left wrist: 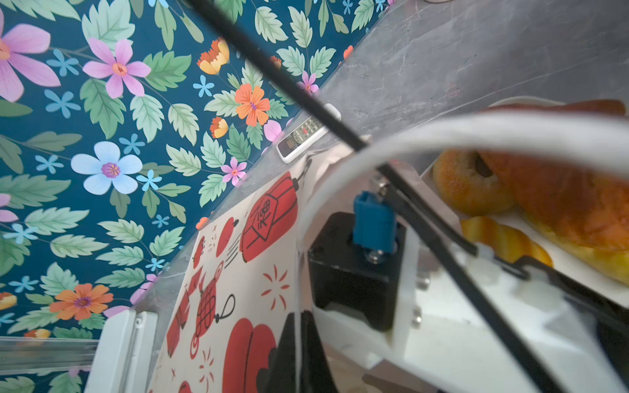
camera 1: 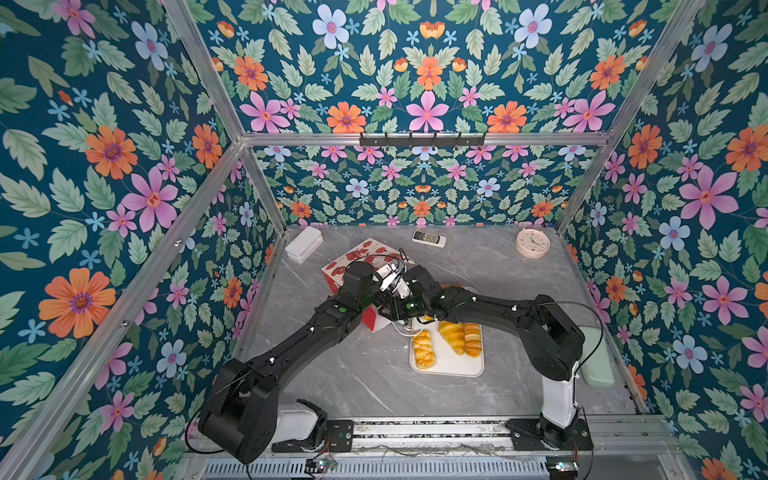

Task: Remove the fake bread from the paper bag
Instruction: 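Move the open right tongs into the paper bag toward the yellow ring bread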

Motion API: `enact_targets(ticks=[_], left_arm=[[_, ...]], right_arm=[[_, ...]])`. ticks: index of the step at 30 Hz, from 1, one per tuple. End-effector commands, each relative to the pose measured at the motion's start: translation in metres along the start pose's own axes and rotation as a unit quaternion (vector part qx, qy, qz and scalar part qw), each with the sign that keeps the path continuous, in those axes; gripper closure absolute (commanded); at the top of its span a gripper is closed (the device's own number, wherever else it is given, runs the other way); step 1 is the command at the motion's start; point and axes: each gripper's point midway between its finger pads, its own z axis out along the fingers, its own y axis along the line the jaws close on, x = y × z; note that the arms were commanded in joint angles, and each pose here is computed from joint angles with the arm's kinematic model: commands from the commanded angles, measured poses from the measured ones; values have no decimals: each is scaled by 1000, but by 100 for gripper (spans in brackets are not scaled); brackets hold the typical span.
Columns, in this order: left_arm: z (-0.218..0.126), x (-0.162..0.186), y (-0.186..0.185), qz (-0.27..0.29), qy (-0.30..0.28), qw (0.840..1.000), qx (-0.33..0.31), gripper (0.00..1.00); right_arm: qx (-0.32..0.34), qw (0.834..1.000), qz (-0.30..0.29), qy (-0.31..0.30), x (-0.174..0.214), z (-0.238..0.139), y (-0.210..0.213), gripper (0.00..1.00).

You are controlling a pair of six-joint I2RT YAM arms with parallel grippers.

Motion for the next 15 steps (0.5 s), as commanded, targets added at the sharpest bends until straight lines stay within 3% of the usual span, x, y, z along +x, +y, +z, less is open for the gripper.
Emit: enact_targets(ticks=[1, 15], left_arm=[[-1, -10, -6, -1, -23, 1000, 17, 100], [-3, -10, -9, -2, -28, 999, 22, 100]], right_arm=[[-18, 1000, -4, -4, -7, 2, 8, 48], [-47, 999, 4, 17, -13, 21, 14, 53]])
